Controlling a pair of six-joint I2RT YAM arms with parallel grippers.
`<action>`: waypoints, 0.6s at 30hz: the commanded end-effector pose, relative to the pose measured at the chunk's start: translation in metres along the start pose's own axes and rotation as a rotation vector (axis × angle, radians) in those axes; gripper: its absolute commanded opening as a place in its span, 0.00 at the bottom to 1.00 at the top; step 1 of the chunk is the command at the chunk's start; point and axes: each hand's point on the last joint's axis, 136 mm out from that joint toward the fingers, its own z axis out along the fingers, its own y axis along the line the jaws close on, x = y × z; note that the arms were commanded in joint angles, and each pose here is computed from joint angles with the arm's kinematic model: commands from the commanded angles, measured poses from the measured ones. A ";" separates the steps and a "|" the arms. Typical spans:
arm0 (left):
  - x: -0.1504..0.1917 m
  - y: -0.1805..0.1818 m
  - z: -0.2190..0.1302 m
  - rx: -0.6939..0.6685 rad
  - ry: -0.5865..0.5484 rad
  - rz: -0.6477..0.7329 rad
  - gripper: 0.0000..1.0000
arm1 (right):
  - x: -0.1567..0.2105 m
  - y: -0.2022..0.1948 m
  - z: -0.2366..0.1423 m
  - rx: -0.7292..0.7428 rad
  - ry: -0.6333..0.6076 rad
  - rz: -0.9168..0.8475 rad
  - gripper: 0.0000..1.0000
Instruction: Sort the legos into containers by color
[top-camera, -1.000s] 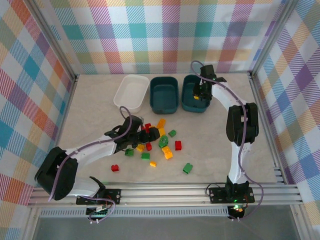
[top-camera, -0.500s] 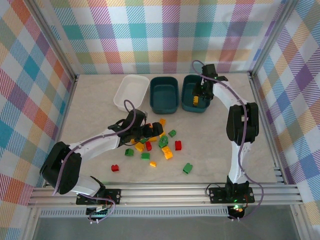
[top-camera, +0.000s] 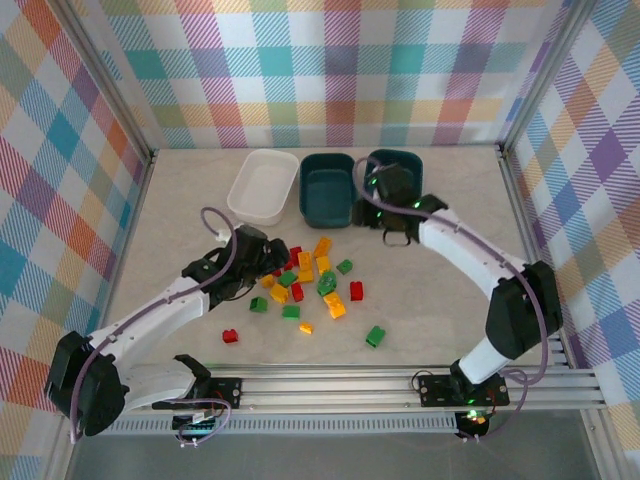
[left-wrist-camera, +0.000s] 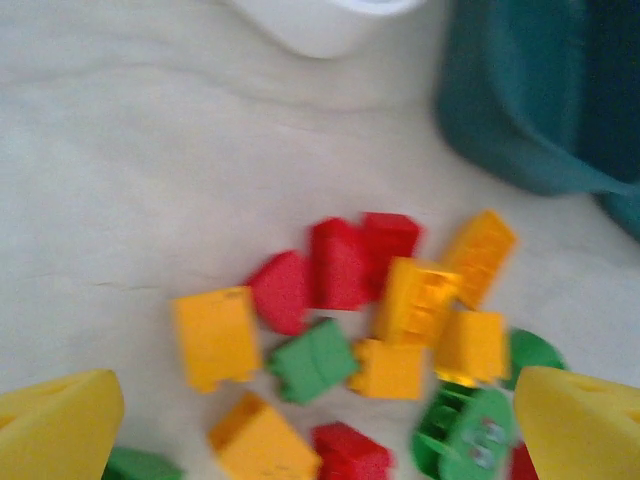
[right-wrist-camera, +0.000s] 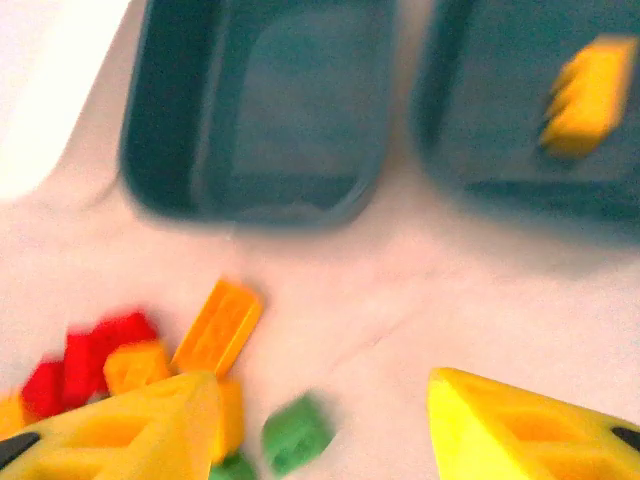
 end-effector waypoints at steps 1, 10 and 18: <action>0.005 0.055 0.001 -0.173 -0.035 -0.117 1.00 | 0.059 0.018 0.020 -0.028 0.142 0.016 0.59; 0.028 0.057 0.010 -0.108 0.035 -0.192 1.00 | 0.108 0.019 0.046 0.031 0.303 -0.206 0.63; 0.036 0.058 0.008 -0.051 0.043 -0.206 1.00 | 0.122 0.003 0.060 0.105 0.356 -0.267 0.66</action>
